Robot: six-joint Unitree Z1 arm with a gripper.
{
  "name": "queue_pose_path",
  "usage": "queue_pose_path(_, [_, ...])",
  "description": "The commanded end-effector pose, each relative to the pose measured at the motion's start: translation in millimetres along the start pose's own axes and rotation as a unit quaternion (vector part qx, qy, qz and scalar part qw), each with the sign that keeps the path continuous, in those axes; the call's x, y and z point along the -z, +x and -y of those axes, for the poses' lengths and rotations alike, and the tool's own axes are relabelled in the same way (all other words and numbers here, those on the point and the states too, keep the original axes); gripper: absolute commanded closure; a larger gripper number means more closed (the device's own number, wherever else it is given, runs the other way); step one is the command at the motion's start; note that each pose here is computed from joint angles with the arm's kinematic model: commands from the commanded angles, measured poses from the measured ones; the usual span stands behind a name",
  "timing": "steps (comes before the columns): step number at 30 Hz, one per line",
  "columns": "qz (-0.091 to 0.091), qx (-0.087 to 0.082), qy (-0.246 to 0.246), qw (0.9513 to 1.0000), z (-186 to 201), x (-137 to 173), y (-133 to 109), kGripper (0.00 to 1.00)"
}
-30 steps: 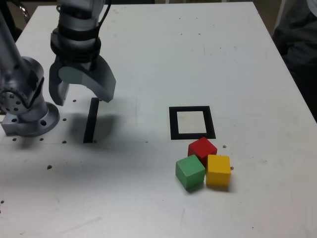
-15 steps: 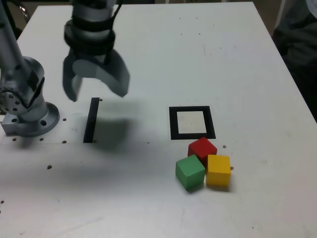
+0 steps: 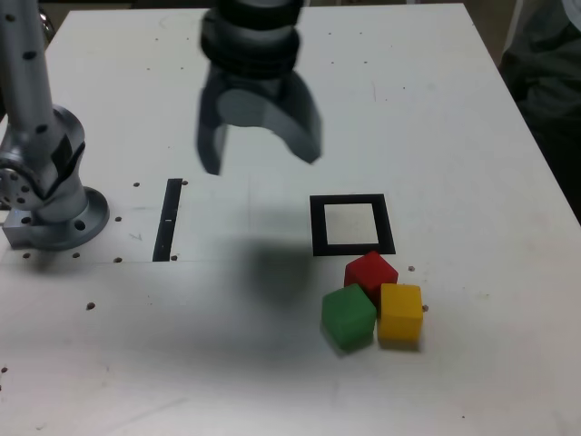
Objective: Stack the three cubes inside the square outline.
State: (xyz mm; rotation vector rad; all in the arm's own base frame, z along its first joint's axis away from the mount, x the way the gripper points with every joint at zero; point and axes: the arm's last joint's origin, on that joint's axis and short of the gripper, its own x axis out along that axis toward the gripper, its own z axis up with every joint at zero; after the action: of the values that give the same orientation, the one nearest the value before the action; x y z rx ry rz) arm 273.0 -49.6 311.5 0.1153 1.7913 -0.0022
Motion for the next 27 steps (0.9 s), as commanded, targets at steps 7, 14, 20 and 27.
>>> queue_pose_path(7, [-0.009, -0.004, 0.005, 0.9999, 16, -35, -5, 0.01])
queue_pose_path(14, [-0.011, -0.002, 0.017, 0.9998, 33, -71, 0, 0.01])
queue_pose_path(20, [-0.021, -0.001, 0.023, 0.9995, 43, -96, 10, 0.00])
queue_pose_path(27, [-0.037, 0.005, 0.024, 0.9990, 49, -117, 24, 0.01])
